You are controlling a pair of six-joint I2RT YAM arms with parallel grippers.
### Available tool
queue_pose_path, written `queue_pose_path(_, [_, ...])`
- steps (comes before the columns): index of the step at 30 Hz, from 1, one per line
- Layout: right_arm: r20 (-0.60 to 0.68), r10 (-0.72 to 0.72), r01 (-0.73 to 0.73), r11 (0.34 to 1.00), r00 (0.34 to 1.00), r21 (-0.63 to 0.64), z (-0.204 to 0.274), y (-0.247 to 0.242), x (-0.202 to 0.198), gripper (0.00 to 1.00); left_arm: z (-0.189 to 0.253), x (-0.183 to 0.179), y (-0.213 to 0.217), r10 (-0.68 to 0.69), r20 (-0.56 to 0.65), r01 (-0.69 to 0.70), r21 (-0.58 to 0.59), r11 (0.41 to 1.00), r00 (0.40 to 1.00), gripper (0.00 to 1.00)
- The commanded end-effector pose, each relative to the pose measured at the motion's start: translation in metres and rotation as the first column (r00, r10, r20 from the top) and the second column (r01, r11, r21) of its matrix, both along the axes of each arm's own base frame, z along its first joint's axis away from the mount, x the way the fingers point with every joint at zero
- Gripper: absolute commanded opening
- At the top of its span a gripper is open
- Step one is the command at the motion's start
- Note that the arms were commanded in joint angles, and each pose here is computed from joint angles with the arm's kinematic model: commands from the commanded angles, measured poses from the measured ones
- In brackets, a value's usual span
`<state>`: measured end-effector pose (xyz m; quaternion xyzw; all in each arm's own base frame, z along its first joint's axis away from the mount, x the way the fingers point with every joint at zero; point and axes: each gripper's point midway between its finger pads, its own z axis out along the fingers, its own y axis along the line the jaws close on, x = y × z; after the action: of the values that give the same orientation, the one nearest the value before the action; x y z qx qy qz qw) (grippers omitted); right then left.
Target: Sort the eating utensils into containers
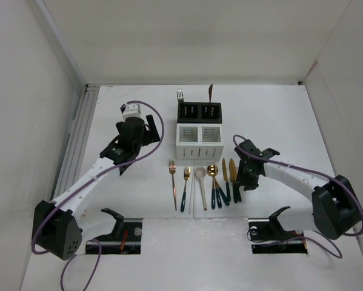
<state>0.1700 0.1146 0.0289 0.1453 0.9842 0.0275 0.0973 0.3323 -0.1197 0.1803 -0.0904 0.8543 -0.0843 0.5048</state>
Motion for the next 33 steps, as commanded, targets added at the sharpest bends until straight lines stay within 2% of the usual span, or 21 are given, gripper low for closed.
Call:
queue_pose_path(1, [0.055,-0.008,0.008,1.0,0.998,0.015,0.003,0.007,0.013,0.39,0.012,0.0,-0.001,0.009,0.042,-0.008,-0.026,1.0,0.999,0.8])
queue_pose_path(11, [0.01,0.034,-0.034,0.999,0.999,0.003,-0.012,0.016,0.02,0.39,0.015,0.004,-0.004,0.001,0.051,0.001,-0.036,0.999,0.999,0.8])
queue_pose_path(15, [0.022,0.032,-0.032,0.999,0.999,-0.001,-0.009,0.018,0.026,0.33,0.017,0.003,0.002,0.025,0.056,-0.023,-0.024,0.999,0.998,0.8])
queue_pose_path(17, [0.012,0.038,-0.038,0.999,0.999,-0.025,-0.012,0.013,0.024,0.21,0.017,0.003,0.002,0.025,0.056,-0.024,-0.024,0.999,0.998,0.81])
queue_pose_path(19, [0.017,0.036,-0.036,0.999,0.999,-0.035,-0.012,0.013,0.027,0.14,0.013,0.002,0.002,0.025,0.048,-0.024,-0.02,1.0,0.999,0.81])
queue_pose_path(21, [0.02,0.021,-0.02,0.998,1.0,-0.064,-0.01,0.006,0.029,0.0,0.015,0.003,0.0,0.016,0.054,-0.014,-0.029,0.999,0.998,0.81])
queue_pose_path(23, [0.048,0.017,-0.013,0.997,0.999,-0.076,-0.002,0.006,0.039,0.0,0.017,0.004,-0.001,0.016,0.064,-0.014,-0.034,0.999,0.998,0.81])
queue_pose_path(26, [0.149,0.013,0.001,0.995,0.989,-0.097,0.036,0.001,0.056,0.0,0.018,0.006,-0.002,0.016,0.064,-0.014,-0.034,0.999,0.998,0.81])
queue_pose_path(27, [0.218,0.003,0.017,0.996,0.976,-0.09,0.059,-0.001,0.063,0.0,0.018,0.006,-0.002,0.016,0.064,-0.014,-0.034,0.999,0.998,0.81])
queue_pose_path(28, [0.266,-0.009,0.046,0.99,0.964,-0.133,0.074,-0.012,0.068,0.0,0.018,0.006,-0.002,0.016,0.064,-0.014,-0.034,0.999,0.998,0.81])
queue_pose_path(30, [0.402,-0.039,0.092,0.989,0.915,-0.114,0.118,-0.015,0.087,0.0,0.018,0.006,-0.004,0.013,0.06,-0.01,-0.051,0.999,0.998,0.81])
queue_pose_path(33, [0.594,-0.074,0.153,0.985,0.801,-0.083,0.18,-0.027,0.11,0.0,0.008,0.005,-0.005,0.008,0.035,-0.006,-0.057,0.998,0.999,0.81])
